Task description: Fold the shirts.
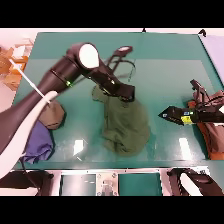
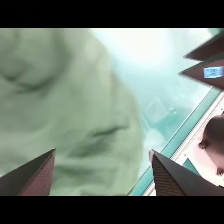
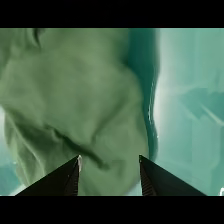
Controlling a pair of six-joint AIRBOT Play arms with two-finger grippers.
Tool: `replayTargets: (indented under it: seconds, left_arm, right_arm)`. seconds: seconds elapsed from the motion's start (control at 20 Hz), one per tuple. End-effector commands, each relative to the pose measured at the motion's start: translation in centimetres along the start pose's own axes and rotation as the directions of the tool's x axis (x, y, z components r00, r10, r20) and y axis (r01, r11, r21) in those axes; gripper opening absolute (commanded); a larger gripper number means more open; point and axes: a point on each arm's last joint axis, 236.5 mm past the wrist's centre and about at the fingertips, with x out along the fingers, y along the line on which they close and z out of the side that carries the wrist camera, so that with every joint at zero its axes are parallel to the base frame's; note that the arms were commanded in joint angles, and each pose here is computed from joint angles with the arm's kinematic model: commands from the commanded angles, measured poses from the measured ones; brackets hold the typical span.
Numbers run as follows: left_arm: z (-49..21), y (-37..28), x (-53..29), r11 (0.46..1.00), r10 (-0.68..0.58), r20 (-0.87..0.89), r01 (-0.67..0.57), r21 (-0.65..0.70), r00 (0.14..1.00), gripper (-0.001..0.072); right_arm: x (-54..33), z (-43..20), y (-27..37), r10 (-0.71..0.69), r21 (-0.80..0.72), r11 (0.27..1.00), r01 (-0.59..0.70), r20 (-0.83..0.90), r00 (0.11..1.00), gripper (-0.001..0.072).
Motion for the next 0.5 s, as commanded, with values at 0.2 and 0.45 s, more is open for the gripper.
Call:
replayTargets:
  seconds: [0.2,0.45]
  left_arm:
    - [1.0,16.3,-6.1,0.944,0.175,0.077,-0.145,-0.295,0.982,0.0669]
    - [0.9,26.1,-1.9,0.897,0.236,0.13,-0.164,-0.411,0.963,0.0669]
  right_arm:
    - [4.1,-8.1,-0.4,0.08,0.108,0.993,-0.056,-0.24,0.968,0.0512]
    - [8.6,-17.4,2.1,0.207,0.221,0.967,-0.123,-0.413,0.887,0.0513]
